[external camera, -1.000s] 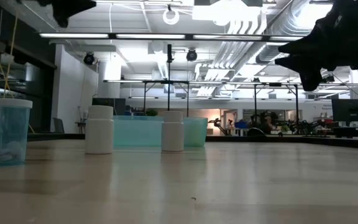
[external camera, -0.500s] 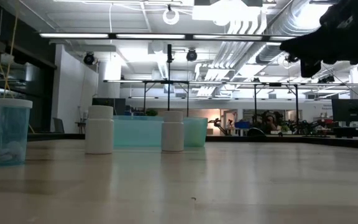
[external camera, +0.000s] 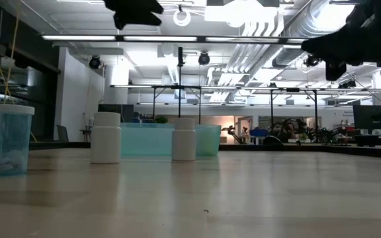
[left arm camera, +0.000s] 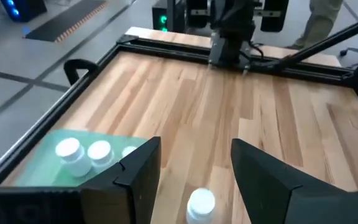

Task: Pick and place pill bottles into a basket
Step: Put the white pill bottle into the green bin

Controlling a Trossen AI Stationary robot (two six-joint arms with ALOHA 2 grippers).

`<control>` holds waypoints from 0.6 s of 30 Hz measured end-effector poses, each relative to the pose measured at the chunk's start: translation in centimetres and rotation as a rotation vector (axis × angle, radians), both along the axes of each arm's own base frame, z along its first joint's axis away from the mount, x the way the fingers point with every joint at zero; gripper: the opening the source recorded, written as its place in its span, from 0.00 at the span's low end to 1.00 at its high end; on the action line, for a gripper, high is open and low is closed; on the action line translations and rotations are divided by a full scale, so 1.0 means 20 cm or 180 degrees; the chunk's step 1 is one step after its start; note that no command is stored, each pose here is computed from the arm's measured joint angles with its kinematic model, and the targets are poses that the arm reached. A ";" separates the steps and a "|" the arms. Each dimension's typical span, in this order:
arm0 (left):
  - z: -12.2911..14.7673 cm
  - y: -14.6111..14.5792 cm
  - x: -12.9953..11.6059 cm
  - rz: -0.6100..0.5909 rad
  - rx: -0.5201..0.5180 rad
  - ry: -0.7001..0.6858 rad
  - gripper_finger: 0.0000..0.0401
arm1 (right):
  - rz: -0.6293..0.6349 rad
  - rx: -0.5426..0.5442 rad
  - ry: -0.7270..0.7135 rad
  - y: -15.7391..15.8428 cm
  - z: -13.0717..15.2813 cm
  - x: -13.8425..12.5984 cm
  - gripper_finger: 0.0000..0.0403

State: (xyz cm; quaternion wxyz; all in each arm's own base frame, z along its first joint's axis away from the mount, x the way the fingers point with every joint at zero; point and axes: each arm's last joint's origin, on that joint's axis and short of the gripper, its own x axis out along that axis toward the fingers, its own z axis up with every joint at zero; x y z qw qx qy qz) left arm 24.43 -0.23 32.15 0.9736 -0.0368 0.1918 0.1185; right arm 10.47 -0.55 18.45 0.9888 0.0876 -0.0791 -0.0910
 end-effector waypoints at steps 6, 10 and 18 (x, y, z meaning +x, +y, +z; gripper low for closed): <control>-0.09 0.00 0.12 0.0040 -0.0084 0.0103 0.60 | -0.0207 0.0088 0.0127 -0.01 -0.02 0.00 0.17; -0.17 -0.01 0.17 0.0055 -0.0231 0.0286 0.70 | -0.0270 0.0093 0.0175 -0.01 -0.03 0.00 0.24; -0.29 -0.03 0.18 -0.0137 -0.0633 0.0826 0.86 | -0.0273 0.0092 0.0200 -0.01 -0.03 0.00 0.31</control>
